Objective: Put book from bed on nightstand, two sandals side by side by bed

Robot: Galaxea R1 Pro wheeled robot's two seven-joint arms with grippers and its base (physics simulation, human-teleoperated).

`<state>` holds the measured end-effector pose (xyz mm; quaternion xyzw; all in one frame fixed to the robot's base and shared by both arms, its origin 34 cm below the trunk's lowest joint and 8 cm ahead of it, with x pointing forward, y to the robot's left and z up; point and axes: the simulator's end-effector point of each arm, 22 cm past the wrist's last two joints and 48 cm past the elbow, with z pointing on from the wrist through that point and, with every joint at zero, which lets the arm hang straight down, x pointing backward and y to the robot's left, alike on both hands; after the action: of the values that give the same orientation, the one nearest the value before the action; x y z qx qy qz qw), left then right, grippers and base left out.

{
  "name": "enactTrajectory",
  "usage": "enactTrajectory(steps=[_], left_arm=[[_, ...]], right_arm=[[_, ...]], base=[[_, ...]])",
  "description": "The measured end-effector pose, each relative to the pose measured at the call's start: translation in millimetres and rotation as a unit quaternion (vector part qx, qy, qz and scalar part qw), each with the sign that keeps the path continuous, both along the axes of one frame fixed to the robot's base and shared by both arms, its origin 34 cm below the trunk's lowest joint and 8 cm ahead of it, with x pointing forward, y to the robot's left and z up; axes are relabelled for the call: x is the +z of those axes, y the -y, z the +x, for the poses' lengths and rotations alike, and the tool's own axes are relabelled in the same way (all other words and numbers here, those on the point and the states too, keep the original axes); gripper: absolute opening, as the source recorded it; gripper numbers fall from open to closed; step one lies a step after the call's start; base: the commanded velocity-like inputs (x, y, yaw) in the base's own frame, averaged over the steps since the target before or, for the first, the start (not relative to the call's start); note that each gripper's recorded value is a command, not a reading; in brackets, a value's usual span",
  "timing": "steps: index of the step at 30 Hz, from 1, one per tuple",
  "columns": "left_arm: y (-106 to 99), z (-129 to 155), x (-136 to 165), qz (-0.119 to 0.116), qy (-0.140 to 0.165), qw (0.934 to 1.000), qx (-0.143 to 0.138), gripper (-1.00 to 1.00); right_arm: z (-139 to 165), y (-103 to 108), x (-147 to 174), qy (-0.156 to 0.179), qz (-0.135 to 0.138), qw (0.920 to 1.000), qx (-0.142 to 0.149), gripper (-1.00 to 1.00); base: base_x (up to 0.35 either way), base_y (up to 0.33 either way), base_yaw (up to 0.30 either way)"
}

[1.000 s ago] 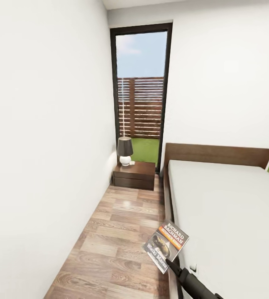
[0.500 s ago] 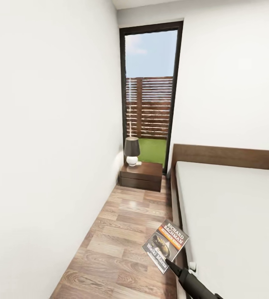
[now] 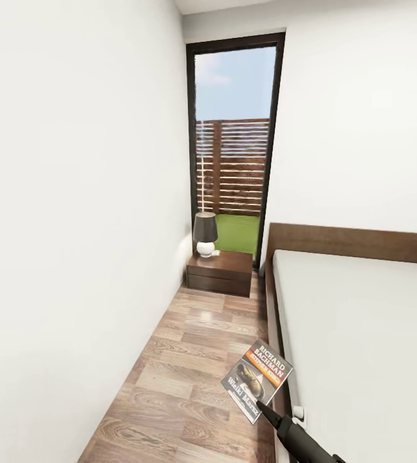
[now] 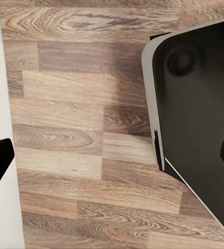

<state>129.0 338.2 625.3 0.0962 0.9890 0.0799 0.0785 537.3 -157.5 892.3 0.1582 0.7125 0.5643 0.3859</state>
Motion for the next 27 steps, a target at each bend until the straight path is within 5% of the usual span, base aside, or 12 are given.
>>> enactTrajectory(steps=[27], left_arm=[[1, 0, 0, 0.000, -0.001, 1.0000, -0.002, 1.00]], right_arm=[[-1, -13, 2, 0.001, 0.010, 0.9999, 0.004, -1.00]], base=[[0.000, 0.000, 0.000]])
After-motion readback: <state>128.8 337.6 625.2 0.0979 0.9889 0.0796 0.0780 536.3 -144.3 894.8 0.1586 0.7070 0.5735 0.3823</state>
